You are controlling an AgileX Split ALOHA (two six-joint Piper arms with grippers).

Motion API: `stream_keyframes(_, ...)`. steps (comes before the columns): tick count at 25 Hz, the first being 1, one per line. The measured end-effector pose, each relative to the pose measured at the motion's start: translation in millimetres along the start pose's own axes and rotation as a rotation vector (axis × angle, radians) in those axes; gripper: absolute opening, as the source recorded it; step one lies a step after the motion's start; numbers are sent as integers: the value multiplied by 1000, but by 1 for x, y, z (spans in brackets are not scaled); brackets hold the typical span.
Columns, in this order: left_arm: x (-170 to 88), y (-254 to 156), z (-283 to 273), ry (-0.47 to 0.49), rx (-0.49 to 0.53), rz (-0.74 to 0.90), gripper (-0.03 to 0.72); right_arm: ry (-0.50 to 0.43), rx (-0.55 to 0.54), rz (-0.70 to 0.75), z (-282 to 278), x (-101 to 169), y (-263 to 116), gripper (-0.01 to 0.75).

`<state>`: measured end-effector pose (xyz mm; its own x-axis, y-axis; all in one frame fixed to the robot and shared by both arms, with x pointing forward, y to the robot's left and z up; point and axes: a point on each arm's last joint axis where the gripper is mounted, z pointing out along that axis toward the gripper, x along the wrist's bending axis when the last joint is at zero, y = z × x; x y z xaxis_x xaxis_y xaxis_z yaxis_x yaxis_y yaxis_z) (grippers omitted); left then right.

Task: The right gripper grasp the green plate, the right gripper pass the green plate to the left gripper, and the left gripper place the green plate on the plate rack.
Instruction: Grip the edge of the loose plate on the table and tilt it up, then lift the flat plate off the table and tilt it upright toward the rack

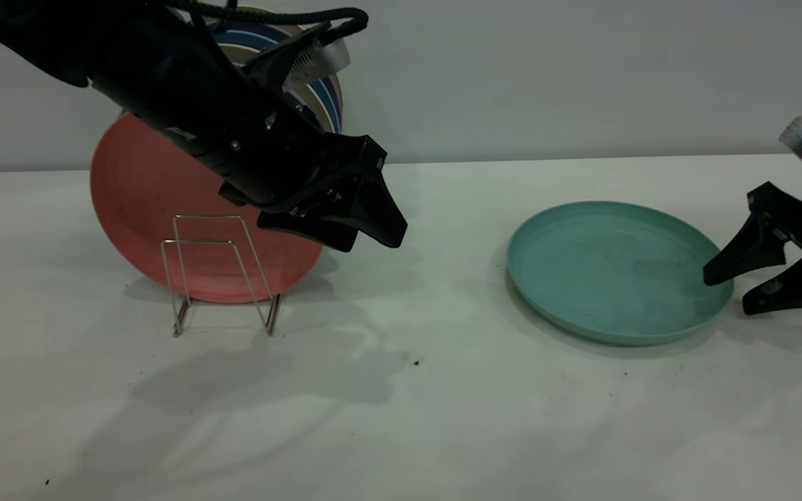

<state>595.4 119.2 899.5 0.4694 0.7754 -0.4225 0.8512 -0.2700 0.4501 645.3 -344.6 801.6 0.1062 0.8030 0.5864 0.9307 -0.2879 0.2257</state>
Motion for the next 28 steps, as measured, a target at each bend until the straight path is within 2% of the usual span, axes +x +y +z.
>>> stream_keyframes(4,0,0,0,-1,-1,-2,538,9,-2,3,9,-4,4,519)
stream_keyframes(9,0,0,0,1,-3,-2,538,21,-2,-13,19,0,10,422)
stream_keyframes(12,0,0,0,3,-5,-2,538,16,-10,-21,25,4,12,319)
stream_keyframes(16,0,1,0,4,-6,-2,538,0,-15,-27,31,6,12,104)
stream_keyframes(18,0,1,0,5,-7,-2,538,-1,-19,-30,33,7,13,36)
stream_keyframes(21,0,1,0,2,-13,-14,538,25,-23,-71,32,12,18,13)
stream_keyframes(28,0,6,1,-3,-70,-102,538,207,5,-191,22,40,39,13)
